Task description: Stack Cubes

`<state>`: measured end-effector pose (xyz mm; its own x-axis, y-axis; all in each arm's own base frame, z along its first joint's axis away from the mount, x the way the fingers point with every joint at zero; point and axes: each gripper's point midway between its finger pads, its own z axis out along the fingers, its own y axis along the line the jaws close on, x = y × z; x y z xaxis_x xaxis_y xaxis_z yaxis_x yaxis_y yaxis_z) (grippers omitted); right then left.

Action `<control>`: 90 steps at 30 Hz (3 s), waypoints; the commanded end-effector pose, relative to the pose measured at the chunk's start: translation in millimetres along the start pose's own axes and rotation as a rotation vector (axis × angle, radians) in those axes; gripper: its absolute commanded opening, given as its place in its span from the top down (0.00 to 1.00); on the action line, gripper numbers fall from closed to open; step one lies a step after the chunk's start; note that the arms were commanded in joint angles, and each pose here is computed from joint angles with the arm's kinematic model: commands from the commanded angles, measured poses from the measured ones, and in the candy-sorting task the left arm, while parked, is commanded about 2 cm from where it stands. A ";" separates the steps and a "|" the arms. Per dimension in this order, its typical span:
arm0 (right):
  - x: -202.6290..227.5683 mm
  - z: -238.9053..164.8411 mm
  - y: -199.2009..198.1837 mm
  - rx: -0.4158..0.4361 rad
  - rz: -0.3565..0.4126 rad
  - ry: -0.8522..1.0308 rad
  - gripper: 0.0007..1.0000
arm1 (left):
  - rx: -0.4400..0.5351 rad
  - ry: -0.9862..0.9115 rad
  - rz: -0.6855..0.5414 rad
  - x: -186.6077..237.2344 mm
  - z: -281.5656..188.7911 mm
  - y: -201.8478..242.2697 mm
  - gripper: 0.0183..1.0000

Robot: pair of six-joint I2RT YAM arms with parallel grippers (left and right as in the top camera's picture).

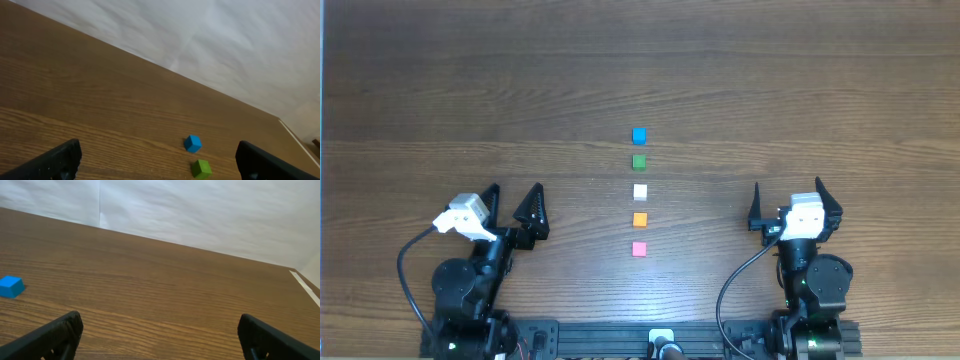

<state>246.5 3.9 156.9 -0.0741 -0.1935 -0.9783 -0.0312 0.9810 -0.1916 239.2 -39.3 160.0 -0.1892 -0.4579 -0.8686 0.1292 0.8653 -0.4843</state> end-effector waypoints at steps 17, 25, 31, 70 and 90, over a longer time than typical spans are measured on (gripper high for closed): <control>1.4 -0.1 0.1 -0.002 0.006 0.000 0.01 | 0.007 0.002 0.014 1.9 0.4 0.2 0.00; 1.4 -0.1 0.1 -0.002 0.006 0.000 0.01 | 0.007 0.002 0.014 1.9 0.4 0.2 0.00; 1.4 -0.1 0.1 -0.002 0.006 0.000 0.01 | 0.000 -0.001 0.015 1.4 0.4 1.4 0.00; 1.4 -0.1 0.1 -0.002 0.006 0.000 0.01 | 0.140 0.214 0.052 -45.5 3.2 -75.0 0.00; 1.4 -0.1 0.1 -0.002 0.006 0.000 0.01 | -0.186 1.127 -0.159 66.8 25.2 -145.9 0.00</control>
<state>246.5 3.8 156.9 -0.0741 -0.1931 -0.9784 -0.0308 0.9810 -0.1913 234.2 -188.5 186.2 -0.9604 -0.1608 -0.2277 -0.0215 0.8570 -0.5149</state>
